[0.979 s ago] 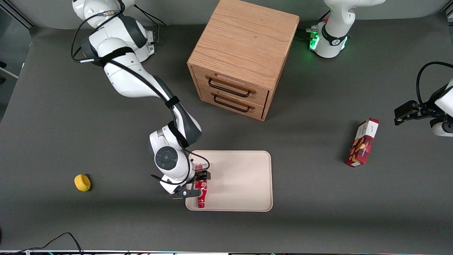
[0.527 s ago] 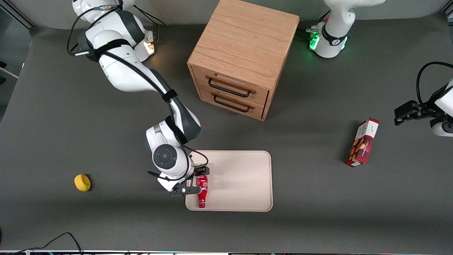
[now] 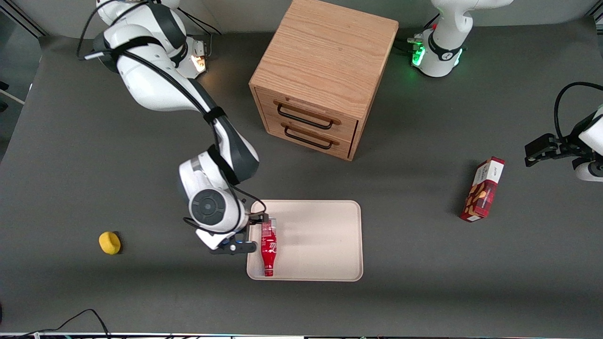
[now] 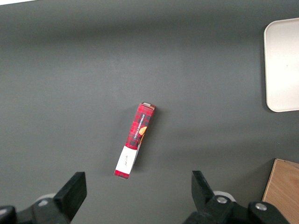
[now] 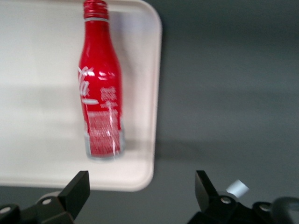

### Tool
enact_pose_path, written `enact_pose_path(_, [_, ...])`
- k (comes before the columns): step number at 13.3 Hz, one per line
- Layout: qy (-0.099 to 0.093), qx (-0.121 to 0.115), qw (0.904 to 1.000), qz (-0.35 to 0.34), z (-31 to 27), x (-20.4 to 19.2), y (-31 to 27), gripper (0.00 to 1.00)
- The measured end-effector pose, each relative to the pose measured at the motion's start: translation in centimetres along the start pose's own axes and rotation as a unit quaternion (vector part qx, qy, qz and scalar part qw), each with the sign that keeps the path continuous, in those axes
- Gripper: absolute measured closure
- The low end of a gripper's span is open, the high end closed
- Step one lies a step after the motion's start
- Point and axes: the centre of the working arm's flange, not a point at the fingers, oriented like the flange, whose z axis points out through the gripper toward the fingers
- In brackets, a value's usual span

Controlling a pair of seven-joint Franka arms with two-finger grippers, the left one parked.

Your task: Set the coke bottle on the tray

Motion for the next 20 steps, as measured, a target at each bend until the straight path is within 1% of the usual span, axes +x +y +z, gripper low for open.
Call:
enact_pose_path(3, [-0.017, 0.013, 0.9998, -0.002, -7.0, -2.8, 6.6, 0.0])
enact_pose_path(5, [-0.021, 0.016, 0.9996, -0.007, -10.6, -5.9, 12.2, 0.0])
enact_pose_path(8, [-0.015, 0.005, 0.9996, -0.023, -15.2, -10.8, 18.6, 0.0])
enact_pose_path(11, [-0.011, -0.004, 0.9995, -0.029, -19.7, -14.8, 22.4, 0.0])
enact_pose_path(12, [-0.009, 0.002, 0.9997, -0.022, -21.0, -15.9, 23.6, 0.0])
enact_pose_path(13, [-0.002, 0.014, 0.9998, -0.012, -22.3, -16.9, 25.2, 0.0])
enact_pose_path(14, [0.005, 0.022, 0.9997, -0.004, -23.4, -17.8, 26.8, 0.0])
enact_pose_path(17, [0.005, 0.034, 0.9994, 0.009, -24.8, -19.2, 30.0, 0.0])
enact_pose_path(18, [0.004, 0.035, 0.9993, 0.012, -24.8, -19.3, 30.4, 0.0])
enact_pose_path(19, [-0.004, 0.037, 0.9992, 0.012, -24.6, -19.4, 30.6, 0.0])
enact_pose_path(20, [-0.007, 0.038, 0.9992, 0.012, -24.6, -19.5, 30.6, 0.0])
